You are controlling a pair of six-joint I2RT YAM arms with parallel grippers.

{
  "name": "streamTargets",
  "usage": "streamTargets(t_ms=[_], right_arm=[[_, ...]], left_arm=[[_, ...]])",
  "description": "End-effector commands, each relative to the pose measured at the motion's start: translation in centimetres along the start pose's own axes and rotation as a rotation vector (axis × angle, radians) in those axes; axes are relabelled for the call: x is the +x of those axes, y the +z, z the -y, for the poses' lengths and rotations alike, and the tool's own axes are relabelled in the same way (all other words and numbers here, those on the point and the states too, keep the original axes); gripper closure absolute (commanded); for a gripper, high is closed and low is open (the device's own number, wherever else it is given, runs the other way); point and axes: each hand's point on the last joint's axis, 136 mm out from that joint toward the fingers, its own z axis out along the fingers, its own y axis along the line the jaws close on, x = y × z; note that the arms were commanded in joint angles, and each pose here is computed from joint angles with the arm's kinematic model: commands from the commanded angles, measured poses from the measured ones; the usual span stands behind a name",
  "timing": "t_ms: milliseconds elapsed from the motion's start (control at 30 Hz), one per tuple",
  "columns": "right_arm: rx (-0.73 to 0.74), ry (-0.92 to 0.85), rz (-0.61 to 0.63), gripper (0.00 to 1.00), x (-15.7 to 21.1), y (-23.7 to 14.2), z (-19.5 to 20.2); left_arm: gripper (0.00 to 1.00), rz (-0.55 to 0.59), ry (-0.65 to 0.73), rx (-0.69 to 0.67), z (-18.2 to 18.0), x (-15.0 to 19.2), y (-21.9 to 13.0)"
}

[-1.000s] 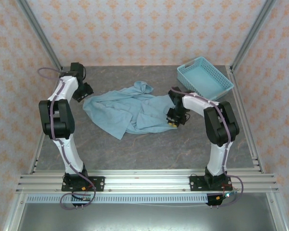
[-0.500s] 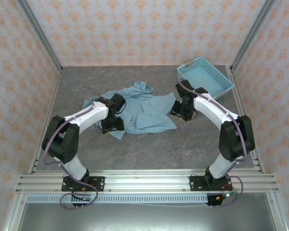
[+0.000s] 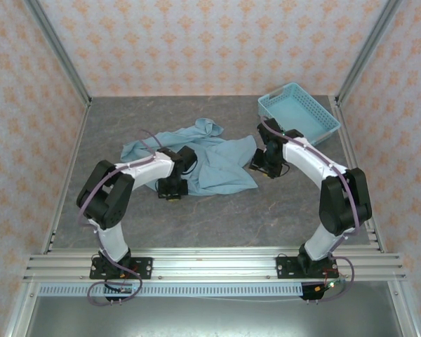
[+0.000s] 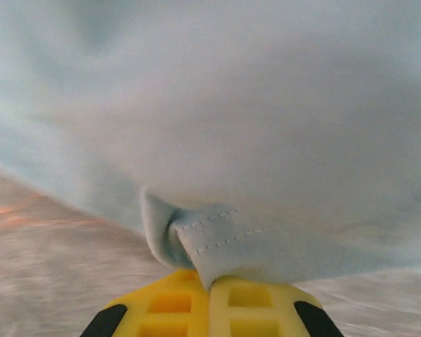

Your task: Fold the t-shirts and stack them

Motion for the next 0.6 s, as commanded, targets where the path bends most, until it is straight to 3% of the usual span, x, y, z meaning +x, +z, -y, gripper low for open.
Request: streamTargets(t_ms=[0,233,433,567], right_arm=[[0.000,0.049,-0.005,0.54,0.2,0.7,0.5],[-0.028,0.160,-0.041,0.59,0.4,2.9,0.1],[0.017,0.148,-0.052,0.55,-0.3,4.6,0.2],[0.075,0.142,-0.103,0.52,0.5,5.8,1.2]], left_arm=[[1.00,0.138,-0.116,-0.244,-7.7,-0.4,-2.9],[1.00,0.320,-0.375,-0.164,-13.8,0.5,-8.6],[1.00,0.401,-0.567,-0.254,-20.3,1.8,-11.2],[1.00,0.404,-0.636,-0.288,-22.6,2.2,-11.7]])
